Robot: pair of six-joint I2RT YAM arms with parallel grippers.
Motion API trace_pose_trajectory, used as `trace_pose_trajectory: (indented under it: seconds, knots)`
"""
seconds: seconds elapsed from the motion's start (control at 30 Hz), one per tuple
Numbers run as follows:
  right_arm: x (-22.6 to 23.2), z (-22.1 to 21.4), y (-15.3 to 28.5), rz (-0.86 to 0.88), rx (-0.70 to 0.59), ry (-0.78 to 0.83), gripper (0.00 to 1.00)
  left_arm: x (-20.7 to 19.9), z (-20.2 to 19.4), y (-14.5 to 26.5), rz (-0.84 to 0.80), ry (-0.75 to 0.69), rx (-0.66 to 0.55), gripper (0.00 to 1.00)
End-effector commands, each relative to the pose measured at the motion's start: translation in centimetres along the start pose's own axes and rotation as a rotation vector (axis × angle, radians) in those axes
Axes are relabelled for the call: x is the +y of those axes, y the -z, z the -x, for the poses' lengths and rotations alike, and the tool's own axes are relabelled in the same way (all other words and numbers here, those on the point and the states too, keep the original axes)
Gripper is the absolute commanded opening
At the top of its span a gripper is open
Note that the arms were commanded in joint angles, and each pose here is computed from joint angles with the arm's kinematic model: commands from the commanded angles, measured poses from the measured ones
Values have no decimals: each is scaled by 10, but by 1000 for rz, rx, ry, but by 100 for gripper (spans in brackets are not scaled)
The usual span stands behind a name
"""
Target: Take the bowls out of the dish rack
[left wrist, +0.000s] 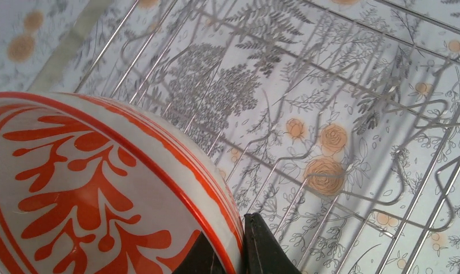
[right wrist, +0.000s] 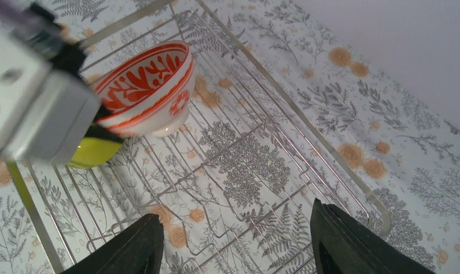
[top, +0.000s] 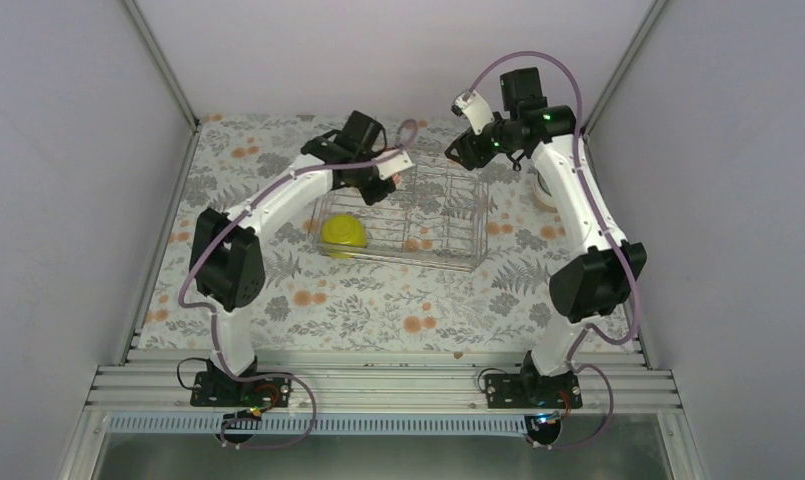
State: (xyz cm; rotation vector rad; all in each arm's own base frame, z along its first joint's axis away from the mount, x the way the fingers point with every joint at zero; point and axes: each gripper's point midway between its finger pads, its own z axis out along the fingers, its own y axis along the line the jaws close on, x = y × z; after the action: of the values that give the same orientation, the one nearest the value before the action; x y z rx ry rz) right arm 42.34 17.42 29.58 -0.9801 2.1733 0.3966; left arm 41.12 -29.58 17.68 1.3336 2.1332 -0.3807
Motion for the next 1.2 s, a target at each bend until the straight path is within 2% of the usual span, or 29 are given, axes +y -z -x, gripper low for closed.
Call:
trace_pose_trajectory:
  seconds: [0.0, 0.2, 0.37, 0.47, 0.57, 0.67, 0.83, 1.17]
  knots:
    - [-11, -3, -4, 6, 18, 12, 63, -8, 35, 29, 186, -205, -32, 2]
    - [-47, -16, 8, -44, 9, -15, 63, -30, 23, 27, 268, -449, 72, 2]
    - [-77, -33, 20, -71, 8, -40, 63, -47, 16, 27, 314, -745, 125, 2]
    - [-85, -40, 23, -82, 13, -41, 63, -55, 15, 24, 375, -951, 147, 2]
    - [-84, -41, 21, -74, 15, -38, 63, -57, 21, 17, 411, -1090, 208, 2]
    - [-79, -38, 20, -40, -2, -35, 63, -58, 33, 7, 434, -1185, 263, 2]
    - [-64, -41, 13, 24, -10, -23, 61, -51, 58, -1, 575, -1351, 330, 2]
    - [-50, -38, -7, 24, -15, 22, 59, -48, 100, -17, 667, -1428, 390, 2]
